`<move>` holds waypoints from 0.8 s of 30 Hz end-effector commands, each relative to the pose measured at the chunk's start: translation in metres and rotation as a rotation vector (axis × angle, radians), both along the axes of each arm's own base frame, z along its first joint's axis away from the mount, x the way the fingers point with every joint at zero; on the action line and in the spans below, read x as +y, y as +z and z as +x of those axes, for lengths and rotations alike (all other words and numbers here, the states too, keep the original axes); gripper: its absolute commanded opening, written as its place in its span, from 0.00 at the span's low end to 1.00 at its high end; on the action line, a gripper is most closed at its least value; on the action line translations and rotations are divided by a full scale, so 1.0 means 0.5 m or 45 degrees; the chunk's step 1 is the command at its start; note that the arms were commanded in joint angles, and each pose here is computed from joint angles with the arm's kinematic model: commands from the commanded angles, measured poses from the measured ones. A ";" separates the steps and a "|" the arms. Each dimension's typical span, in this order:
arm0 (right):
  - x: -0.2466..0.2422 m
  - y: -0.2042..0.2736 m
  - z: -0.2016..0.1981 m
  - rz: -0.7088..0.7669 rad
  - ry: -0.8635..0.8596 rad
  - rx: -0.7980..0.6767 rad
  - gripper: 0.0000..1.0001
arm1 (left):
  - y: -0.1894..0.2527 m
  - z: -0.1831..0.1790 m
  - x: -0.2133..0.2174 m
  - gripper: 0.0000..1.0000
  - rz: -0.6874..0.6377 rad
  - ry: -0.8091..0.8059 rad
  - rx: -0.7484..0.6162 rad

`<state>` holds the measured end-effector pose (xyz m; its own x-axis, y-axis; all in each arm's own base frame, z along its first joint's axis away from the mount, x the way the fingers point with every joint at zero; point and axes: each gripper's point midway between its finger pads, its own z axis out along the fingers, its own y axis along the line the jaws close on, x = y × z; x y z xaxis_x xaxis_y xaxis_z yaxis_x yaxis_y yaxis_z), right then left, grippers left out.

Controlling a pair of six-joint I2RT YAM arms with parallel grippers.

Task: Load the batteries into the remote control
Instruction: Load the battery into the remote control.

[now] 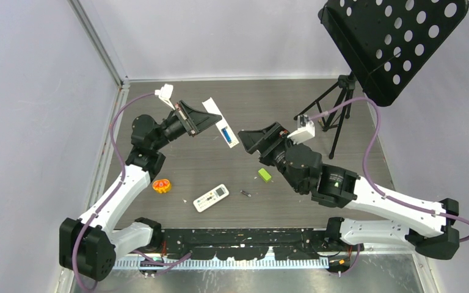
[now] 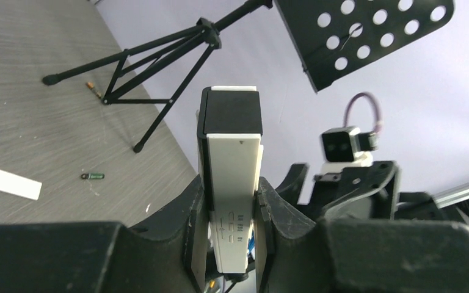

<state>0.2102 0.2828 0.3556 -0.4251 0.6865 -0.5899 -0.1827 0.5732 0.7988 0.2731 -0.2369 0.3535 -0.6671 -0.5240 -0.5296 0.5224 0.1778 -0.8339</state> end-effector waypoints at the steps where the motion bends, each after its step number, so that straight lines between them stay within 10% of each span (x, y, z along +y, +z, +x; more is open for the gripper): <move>1: 0.024 0.014 0.008 0.391 -0.053 0.119 0.83 | 0.072 0.004 0.012 0.00 -0.148 0.052 -0.113; 24: 0.118 0.038 0.060 0.535 -0.009 0.111 0.87 | 0.078 -0.011 0.009 0.00 -0.166 0.005 -0.004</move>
